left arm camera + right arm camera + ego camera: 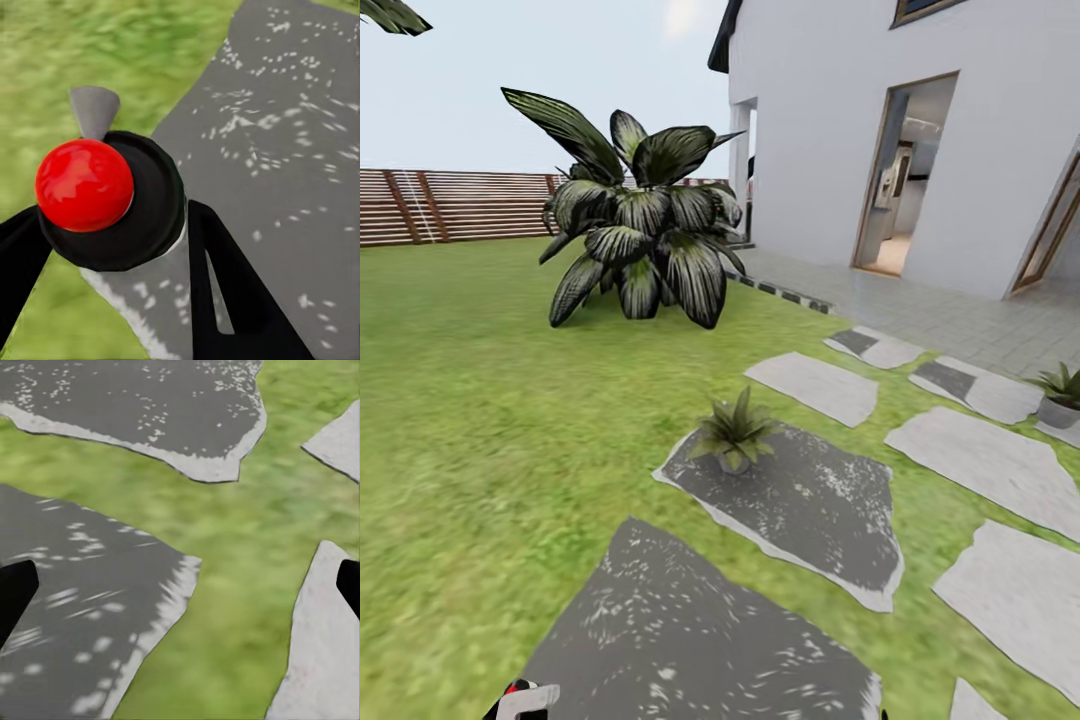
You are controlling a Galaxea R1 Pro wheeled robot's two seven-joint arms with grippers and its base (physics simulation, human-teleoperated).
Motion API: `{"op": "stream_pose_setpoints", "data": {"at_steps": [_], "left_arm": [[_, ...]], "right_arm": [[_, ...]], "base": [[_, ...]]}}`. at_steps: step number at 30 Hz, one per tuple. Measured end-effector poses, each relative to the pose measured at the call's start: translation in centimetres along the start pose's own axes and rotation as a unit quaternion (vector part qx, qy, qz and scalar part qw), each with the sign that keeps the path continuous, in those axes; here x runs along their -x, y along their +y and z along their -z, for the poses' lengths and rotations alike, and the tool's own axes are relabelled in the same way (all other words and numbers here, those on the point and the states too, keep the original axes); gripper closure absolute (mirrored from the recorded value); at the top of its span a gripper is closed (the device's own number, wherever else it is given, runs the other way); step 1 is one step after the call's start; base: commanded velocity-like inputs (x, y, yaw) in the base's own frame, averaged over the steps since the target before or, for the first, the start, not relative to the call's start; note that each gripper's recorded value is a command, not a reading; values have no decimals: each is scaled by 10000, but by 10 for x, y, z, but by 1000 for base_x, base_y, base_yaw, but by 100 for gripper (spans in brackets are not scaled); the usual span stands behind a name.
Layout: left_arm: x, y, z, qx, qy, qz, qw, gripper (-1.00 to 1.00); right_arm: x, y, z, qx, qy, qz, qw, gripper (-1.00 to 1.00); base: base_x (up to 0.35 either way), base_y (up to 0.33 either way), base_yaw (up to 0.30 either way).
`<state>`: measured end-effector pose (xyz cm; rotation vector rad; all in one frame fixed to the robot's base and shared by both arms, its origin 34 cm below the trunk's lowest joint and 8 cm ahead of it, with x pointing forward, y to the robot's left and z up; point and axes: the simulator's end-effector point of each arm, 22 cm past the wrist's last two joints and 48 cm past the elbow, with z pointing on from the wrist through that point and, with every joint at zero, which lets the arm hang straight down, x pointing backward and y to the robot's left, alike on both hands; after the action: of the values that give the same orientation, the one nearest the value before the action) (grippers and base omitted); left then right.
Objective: Pick up the pesticide atomizer in the garden and spray insectifuge to fully cover both potted plants in the garden.
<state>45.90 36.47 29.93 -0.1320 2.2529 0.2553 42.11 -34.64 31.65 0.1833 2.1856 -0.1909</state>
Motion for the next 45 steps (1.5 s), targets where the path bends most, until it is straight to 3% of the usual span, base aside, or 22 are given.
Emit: {"op": "stream_pose_setpoints", "data": {"at_steps": [13,22,45], "left_arm": [[0,0,0,-1,5,-5,10000,100],[1,1,0,1,-13,-9,10000,100],[1,1,1,0,-13,-9,10000,100]], "right_arm": [[0,1,0,20,0,11,10000,-100],[2,1,0,21,-20,6,10000,-100],[3,5,0,35,-41,-20,10000,-100]], "base": [[270,109,-250],[61,1,-254],[317,0,-15]]}}
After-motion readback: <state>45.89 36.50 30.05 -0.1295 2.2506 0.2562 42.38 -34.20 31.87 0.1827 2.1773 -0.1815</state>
